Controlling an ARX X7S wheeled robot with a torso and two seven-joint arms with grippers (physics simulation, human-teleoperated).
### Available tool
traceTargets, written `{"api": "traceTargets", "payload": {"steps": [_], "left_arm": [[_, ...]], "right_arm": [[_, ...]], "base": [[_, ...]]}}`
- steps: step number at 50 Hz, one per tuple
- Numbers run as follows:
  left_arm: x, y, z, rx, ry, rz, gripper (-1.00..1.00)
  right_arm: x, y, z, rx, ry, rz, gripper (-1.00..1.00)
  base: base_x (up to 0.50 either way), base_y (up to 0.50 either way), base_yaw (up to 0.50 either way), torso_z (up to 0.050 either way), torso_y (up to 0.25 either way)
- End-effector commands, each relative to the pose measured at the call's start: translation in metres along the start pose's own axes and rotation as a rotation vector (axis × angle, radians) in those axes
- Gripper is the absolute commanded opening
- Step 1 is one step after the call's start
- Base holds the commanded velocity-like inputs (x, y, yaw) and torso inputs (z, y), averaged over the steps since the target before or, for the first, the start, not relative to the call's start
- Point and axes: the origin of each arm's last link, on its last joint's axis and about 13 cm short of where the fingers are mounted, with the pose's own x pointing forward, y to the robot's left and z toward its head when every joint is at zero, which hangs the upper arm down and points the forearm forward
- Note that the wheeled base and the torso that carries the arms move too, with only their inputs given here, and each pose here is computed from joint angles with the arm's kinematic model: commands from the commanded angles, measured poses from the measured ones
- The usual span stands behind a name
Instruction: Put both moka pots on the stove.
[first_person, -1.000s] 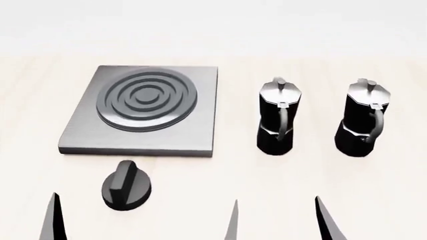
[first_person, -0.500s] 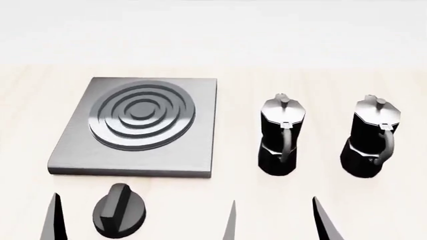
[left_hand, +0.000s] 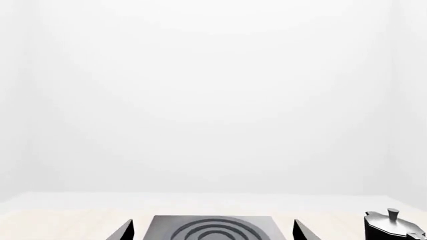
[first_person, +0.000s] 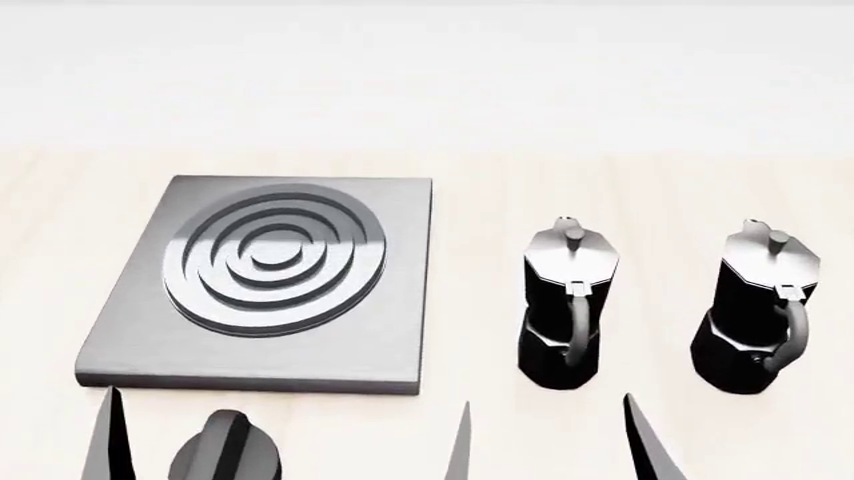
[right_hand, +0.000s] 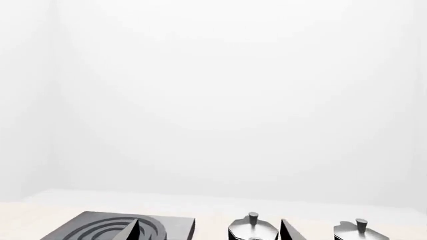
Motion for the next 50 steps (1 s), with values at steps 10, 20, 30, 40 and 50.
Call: {"api": "traceTargets", "payload": {"steps": [10, 20, 30, 40, 50], "left_arm": [[0.0002, -0.0001, 0.0002, 0.001, 0.001, 0.001, 1.0], [0.0008, 0.0006, -0.0032, 0.002, 0.002, 0.0, 1.0], [0.0007, 0.0004, -0.002, 0.001, 0.001, 0.002, 1.0], [0.0009, 0.0007, -0.0027, 0.003, 0.0, 0.001, 1.0], [0.0005, 0.0002, -0.0012, 0.003, 0.001, 0.0, 1.0]], "right_arm": [[-0.0001, -0.0002, -0.001, 0.007, -0.006, -0.001, 1.0], [-0.0004, -0.0004, -0.0006, 0.006, -0.007, 0.002, 1.0], [-0.0004, -0.0001, -0.0012, 0.008, -0.006, 0.004, 1.0], [-0.0003, -0.0006, -0.0007, 0.008, -0.008, 0.001, 1.0], [-0.0002, -0.0008, -0.0004, 0.007, -0.009, -0.001, 1.0]], "base": [[0.0, 0.0, 0.0, 0.0, 0.0], [0.0, 0.11, 0.0, 0.0, 0.0], [0.0, 0.14, 0.0, 0.0, 0.0], [0.0, 0.13, 0.0, 0.0, 0.0], [0.0, 0.13, 0.0, 0.0, 0.0]]}}
